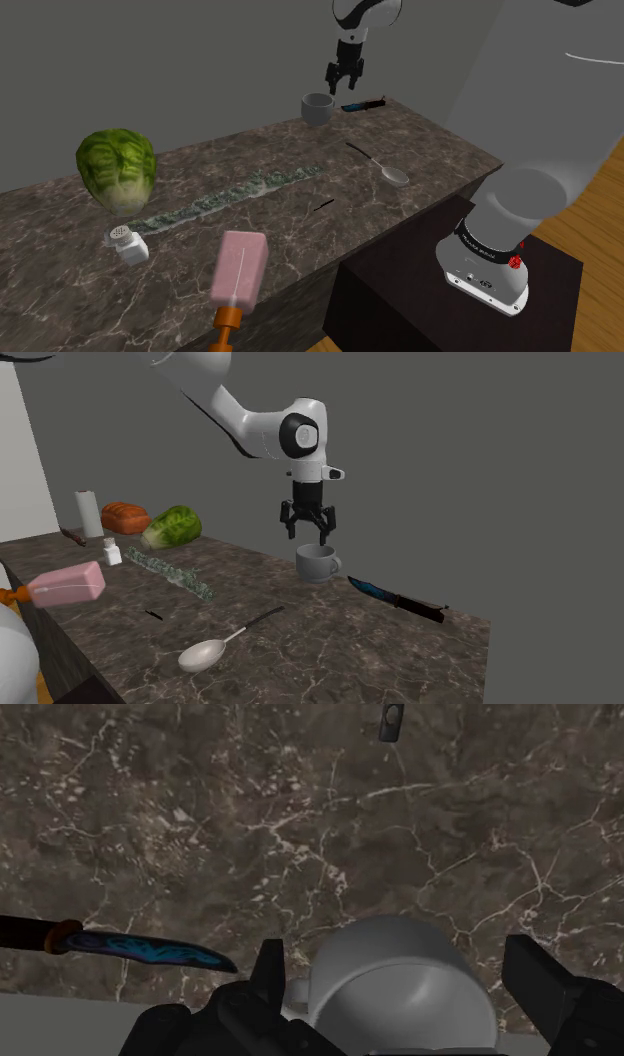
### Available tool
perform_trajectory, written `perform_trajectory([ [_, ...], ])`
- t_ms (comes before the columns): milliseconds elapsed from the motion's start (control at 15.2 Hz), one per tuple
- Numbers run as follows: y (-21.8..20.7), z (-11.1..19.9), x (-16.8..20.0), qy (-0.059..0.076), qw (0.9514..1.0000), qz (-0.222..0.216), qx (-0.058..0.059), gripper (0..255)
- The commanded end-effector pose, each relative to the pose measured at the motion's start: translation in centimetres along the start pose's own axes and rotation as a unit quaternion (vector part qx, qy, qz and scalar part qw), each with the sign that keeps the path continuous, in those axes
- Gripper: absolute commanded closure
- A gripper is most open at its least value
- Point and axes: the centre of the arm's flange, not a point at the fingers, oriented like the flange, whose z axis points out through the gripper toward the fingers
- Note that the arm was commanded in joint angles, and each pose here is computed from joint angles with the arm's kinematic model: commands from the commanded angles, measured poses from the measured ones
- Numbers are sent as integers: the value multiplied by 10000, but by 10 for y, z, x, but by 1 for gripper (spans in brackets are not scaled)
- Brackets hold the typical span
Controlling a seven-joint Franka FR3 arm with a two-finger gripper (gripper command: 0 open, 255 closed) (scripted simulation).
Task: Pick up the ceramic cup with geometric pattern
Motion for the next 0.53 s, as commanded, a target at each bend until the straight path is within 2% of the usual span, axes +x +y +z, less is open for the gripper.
perform_trajectory([
  [0, 10, 14, 22, -15, 10000, -16, -19, 0],
  [462, 45, 58, 96, -67, 9999, -55, -81, 0],
])
